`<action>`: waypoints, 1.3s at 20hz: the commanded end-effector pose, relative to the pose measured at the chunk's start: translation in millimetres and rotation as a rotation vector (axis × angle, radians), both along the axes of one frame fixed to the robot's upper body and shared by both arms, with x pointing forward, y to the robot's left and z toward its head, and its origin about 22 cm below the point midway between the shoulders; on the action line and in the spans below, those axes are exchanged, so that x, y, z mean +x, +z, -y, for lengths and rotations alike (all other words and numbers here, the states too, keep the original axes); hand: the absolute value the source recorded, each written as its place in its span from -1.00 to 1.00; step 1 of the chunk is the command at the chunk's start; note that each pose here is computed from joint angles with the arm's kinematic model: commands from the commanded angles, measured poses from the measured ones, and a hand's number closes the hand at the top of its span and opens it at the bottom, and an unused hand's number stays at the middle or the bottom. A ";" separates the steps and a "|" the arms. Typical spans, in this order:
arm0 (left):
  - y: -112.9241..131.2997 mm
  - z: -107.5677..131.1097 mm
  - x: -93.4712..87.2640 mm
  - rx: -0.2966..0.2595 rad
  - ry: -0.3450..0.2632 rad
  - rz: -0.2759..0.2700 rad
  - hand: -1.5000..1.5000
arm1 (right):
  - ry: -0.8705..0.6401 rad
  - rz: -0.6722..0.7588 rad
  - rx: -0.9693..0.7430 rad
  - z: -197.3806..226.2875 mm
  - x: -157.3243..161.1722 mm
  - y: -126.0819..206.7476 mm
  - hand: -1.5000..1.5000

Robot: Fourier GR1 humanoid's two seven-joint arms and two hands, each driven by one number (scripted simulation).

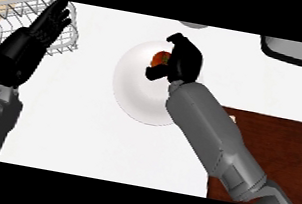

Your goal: Pick the tomato from the tray and place it in the plate

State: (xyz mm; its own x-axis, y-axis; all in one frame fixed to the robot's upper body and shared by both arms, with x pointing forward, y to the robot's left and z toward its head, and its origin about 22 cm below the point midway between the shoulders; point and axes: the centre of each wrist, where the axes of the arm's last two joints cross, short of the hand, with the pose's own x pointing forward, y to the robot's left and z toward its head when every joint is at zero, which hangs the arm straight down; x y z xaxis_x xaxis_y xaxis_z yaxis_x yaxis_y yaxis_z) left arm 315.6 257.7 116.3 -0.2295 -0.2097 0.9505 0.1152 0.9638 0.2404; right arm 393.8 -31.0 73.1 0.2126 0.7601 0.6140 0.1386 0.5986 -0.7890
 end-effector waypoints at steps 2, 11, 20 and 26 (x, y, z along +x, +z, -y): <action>-6.5 14.5 7.4 -0.003 -0.007 0.018 0.00 | 0.014 0.039 0.119 1.5 11.2 9.6 -1.00; -4.5 4.2 2.6 -0.008 0.008 0.009 0.00 | -0.042 0.313 0.363 0.7 11.6 24.5 -1.00; 1.1 -12.7 -18.9 0.008 0.052 -0.014 0.00 | -0.107 0.356 0.550 32.2 0.7 -8.0 -1.00; -12.7 -30.5 -22.2 -0.014 0.095 -0.045 0.00 | -0.093 0.389 0.597 79.7 -18.2 -13.3 -1.00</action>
State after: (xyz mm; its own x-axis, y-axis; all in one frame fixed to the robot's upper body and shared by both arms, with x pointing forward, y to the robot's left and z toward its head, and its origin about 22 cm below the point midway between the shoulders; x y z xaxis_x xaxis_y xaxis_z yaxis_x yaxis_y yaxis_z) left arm 298.8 281.0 106.6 -0.1906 -0.2213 0.9564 0.0433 0.9714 0.2334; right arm 380.2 -81.7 58.4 -0.0348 0.2891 0.9567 0.3979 0.8821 -0.2521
